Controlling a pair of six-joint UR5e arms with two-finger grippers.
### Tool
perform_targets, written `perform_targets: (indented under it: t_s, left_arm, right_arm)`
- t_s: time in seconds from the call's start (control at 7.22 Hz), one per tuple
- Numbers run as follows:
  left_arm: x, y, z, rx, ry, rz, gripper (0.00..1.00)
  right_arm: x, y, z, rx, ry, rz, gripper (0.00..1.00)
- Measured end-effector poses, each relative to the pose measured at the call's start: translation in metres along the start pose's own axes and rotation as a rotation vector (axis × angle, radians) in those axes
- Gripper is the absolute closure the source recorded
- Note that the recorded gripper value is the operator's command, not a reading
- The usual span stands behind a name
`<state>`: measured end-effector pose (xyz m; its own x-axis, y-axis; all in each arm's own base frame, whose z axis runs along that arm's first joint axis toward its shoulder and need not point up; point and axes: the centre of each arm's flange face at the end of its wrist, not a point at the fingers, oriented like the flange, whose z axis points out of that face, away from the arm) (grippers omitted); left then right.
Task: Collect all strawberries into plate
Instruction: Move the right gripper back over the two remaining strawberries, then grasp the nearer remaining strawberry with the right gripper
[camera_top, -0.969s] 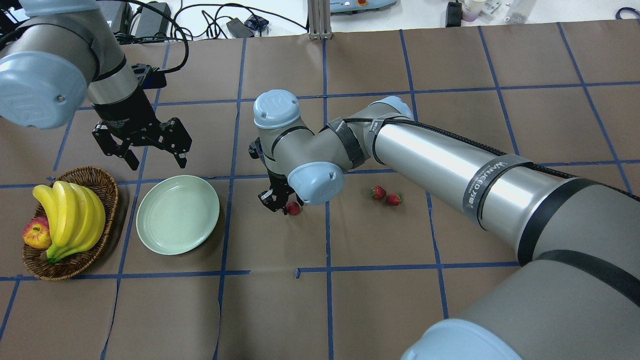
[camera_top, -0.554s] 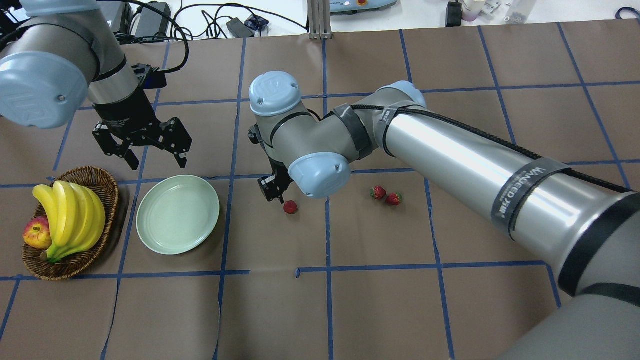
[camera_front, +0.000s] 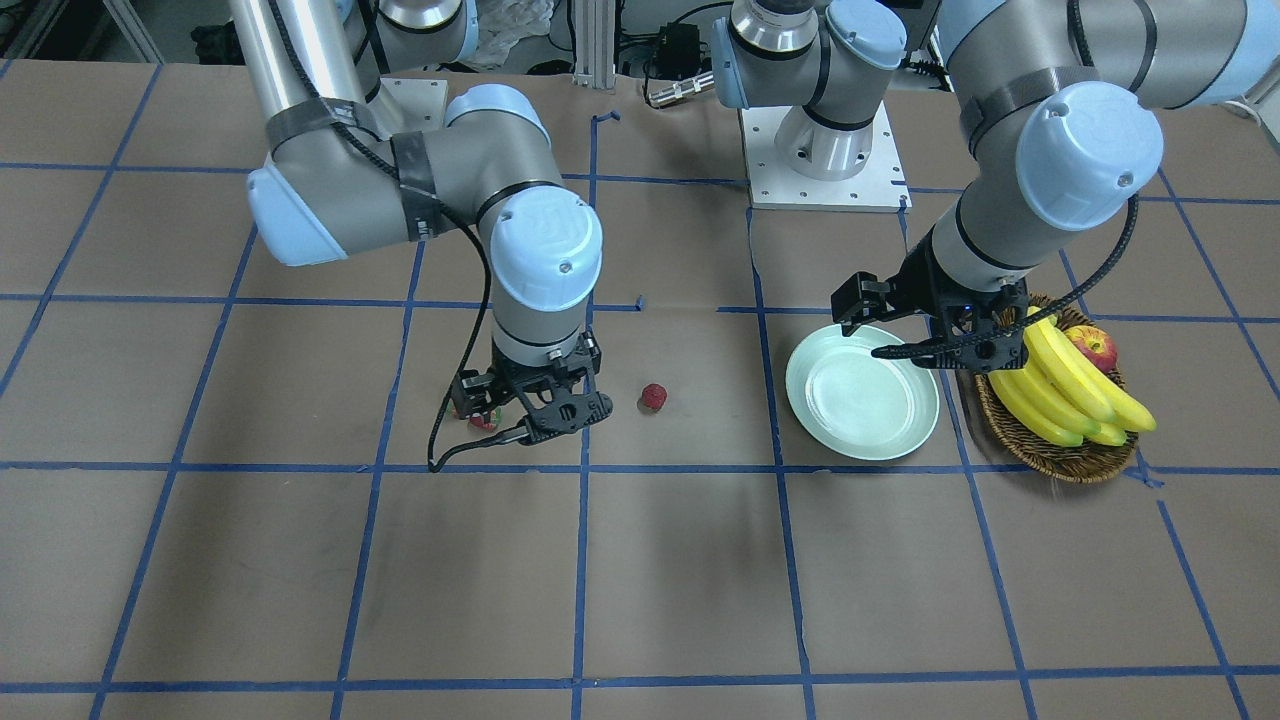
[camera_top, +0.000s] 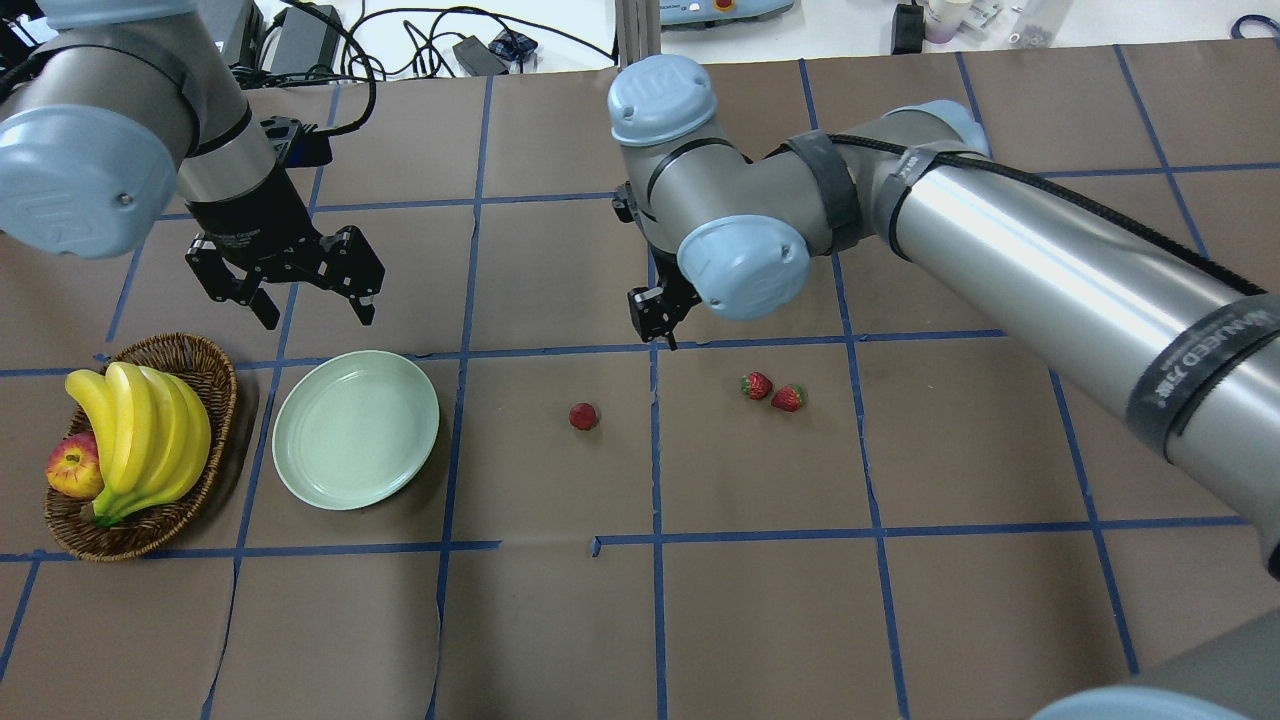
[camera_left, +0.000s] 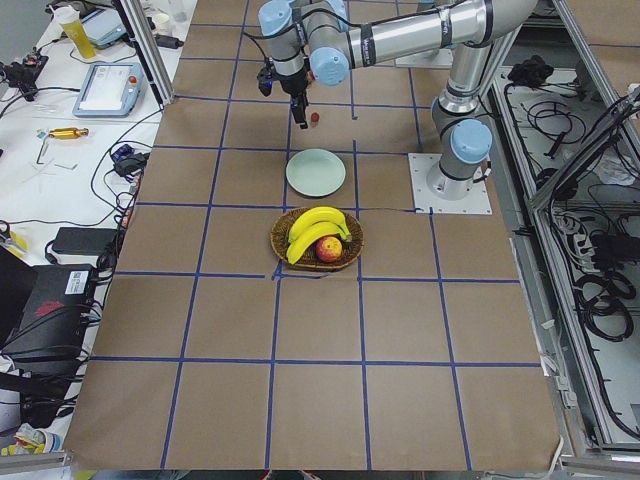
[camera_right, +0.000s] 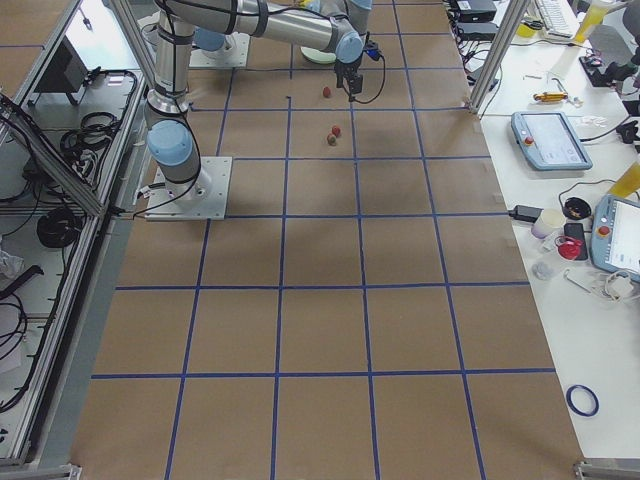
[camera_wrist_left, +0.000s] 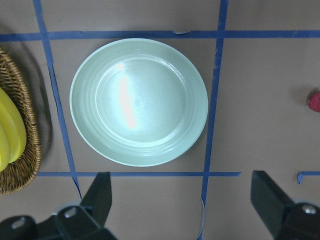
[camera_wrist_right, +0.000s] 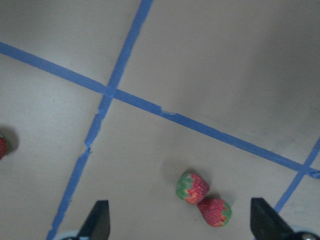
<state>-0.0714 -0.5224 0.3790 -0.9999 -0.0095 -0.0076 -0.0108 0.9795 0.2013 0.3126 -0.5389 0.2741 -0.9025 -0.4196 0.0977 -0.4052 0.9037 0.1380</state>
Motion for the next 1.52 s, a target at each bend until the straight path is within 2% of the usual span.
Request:
perform_targets:
  t_s: [0.28, 0.55, 0.83, 0.97, 1.11, 1.25, 1.38, 1.52]
  left_arm:
    - [0.005, 0.001, -0.001, 0.004, 0.000, 0.007, 0.00]
    - [0.006, 0.001, -0.001, 0.003, 0.000, 0.009, 0.00]
    - [0.006, 0.000, 0.001, 0.000, -0.001, 0.010, 0.00]
    - [0.006, 0.000, 0.001, -0.001, -0.001, 0.011, 0.00]
    - [0.006, 0.000, 0.001, -0.001, -0.001, 0.011, 0.00]
    - [0.006, 0.000, 0.002, -0.001, -0.001, 0.011, 0.00]
    - [0.006, 0.000, 0.002, -0.002, -0.001, 0.010, 0.00]
    - [0.006, 0.000, 0.002, -0.003, -0.001, 0.009, 0.00]
  right_arm:
    - [0.025, 0.008, 0.027, -0.059, -0.025, -0.158, 0.01]
    - [0.018, 0.017, 0.058, -0.083, -0.098, -0.264, 0.03]
    - [0.014, 0.017, 0.078, -0.099, -0.130, -0.320, 0.11]
    - [0.013, 0.016, 0.084, -0.103, -0.131, -0.338, 0.19]
    - [0.014, 0.014, 0.090, -0.104, -0.126, -0.354, 0.33]
    - [0.014, 0.012, 0.095, -0.105, -0.123, -0.361, 0.52]
    - [0.014, 0.011, 0.097, -0.108, -0.116, -0.364, 0.90]
    - [0.015, 0.011, 0.099, -0.113, -0.104, -0.366, 1.00]
